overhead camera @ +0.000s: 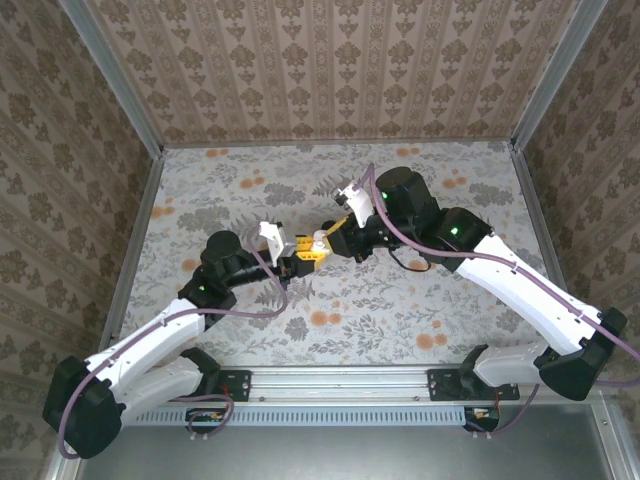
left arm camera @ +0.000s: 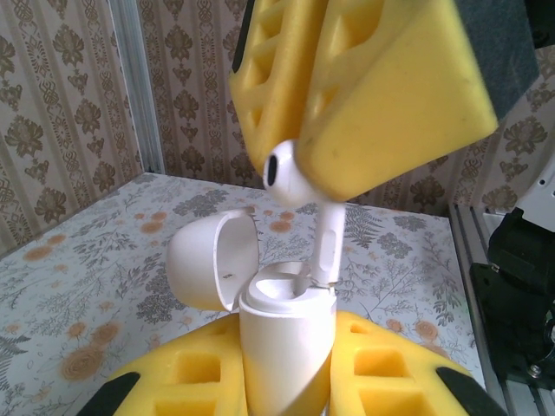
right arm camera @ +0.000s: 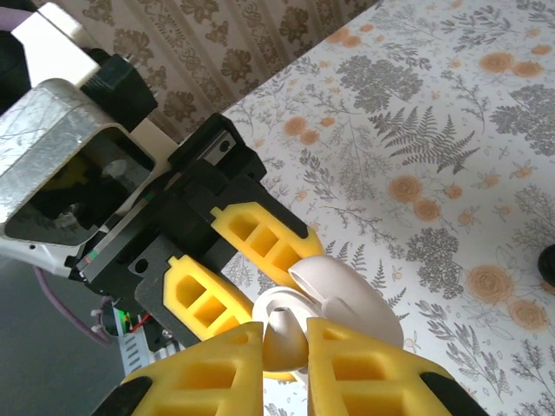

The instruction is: Insert the wireless bluetooth earbuds into the charging case

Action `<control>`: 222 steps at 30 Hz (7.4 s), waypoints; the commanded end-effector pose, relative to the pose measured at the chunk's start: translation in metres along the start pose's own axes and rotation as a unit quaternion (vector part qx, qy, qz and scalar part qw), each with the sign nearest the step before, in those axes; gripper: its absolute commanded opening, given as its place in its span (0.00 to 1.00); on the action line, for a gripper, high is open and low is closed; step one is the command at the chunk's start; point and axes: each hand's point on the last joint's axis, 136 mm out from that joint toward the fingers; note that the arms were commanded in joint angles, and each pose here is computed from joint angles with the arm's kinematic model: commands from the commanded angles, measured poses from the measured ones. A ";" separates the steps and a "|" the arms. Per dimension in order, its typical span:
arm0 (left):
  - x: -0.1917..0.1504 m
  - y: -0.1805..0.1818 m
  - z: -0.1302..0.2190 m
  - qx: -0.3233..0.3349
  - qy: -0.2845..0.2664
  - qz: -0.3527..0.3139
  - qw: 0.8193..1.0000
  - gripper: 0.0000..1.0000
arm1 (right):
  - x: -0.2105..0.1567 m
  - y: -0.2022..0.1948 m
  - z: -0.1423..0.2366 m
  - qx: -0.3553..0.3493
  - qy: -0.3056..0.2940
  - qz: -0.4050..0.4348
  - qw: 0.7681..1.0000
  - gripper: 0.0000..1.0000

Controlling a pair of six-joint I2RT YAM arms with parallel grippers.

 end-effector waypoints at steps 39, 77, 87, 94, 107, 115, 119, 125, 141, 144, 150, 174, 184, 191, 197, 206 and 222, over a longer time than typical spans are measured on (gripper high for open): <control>0.014 -0.006 -0.008 -0.044 -0.016 0.005 0.999 0.00 | 0.015 -0.006 0.013 -0.005 -0.010 0.048 0.999 0.16; 0.033 -0.007 -0.009 -0.054 -0.042 0.000 0.998 0.00 | -0.011 -0.007 0.005 0.027 0.030 0.035 0.999 0.16; 0.037 -0.010 -0.009 -0.062 -0.046 0.001 0.997 0.00 | -0.018 -0.008 0.006 0.033 0.048 0.037 0.998 0.15; 0.039 -0.013 -0.007 -0.071 -0.047 0.003 0.996 0.00 | -0.017 -0.006 0.007 0.051 0.064 0.034 0.996 0.15; 0.035 -0.016 -0.013 -0.085 -0.038 0.012 0.996 0.00 | -0.012 0.004 0.009 0.075 0.074 0.039 0.994 0.15; 0.036 -0.017 -0.014 -0.088 -0.034 0.008 0.996 0.00 | -0.021 0.002 -0.005 0.078 0.110 0.043 0.990 0.15; 0.035 -0.017 -0.013 -0.087 -0.033 0.008 0.996 0.00 | -0.022 -0.001 -0.003 0.065 0.115 0.050 0.990 0.14; 0.034 -0.018 -0.012 -0.087 -0.032 0.007 0.996 0.00 | -0.021 -0.004 0.003 0.049 0.109 0.053 0.991 0.14; 0.036 -0.021 -0.008 -0.085 -0.039 0.000 0.996 0.00 | -0.015 -0.009 0.008 0.060 0.082 0.026 0.994 0.13; 0.036 -0.021 -0.007 -0.085 -0.039 0.000 0.996 0.00 | -0.014 -0.008 0.009 0.065 0.081 0.024 0.994 0.13; 0.037 -0.021 -0.007 -0.086 -0.039 0.000 0.996 0.00 | -0.011 -0.003 0.020 0.069 0.071 0.026 0.995 0.13; 0.038 -0.021 -0.009 -0.085 -0.041 -0.002 0.996 0.00 | -0.020 -0.008 0.004 0.082 0.046 -0.018 0.995 0.14; 0.048 -0.023 -0.006 -0.087 -0.059 -0.006 0.994 0.00 | -0.024 -0.012 0.000 0.078 0.040 -0.017 0.996 0.15; 0.055 -0.026 -0.003 -0.087 -0.074 -0.011 0.993 0.00 | -0.028 -0.014 0.000 0.074 0.032 -0.017 0.997 0.17; 0.059 -0.027 -0.002 -0.091 -0.079 -0.011 0.993 0.00 | -0.026 -0.009 -0.003 0.093 0.033 -0.024 0.995 0.23; 0.057 -0.026 -0.002 -0.085 -0.077 -0.009 0.993 0.00 | -0.022 -0.007 0.001 0.093 0.028 -0.023 0.995 0.28; 0.054 -0.023 -0.004 -0.078 -0.075 -0.009 0.994 0.00 | -0.022 -0.009 -0.003 0.088 0.038 -0.038 0.995 0.19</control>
Point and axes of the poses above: each hand's point on the last joint's axis, 136 mm out from that joint toward the fingers, its own z axis back along the fingers, its own y axis along the line the jaws close on, x = y × z, and after that the axes turned 1 degree about -z, right-handed
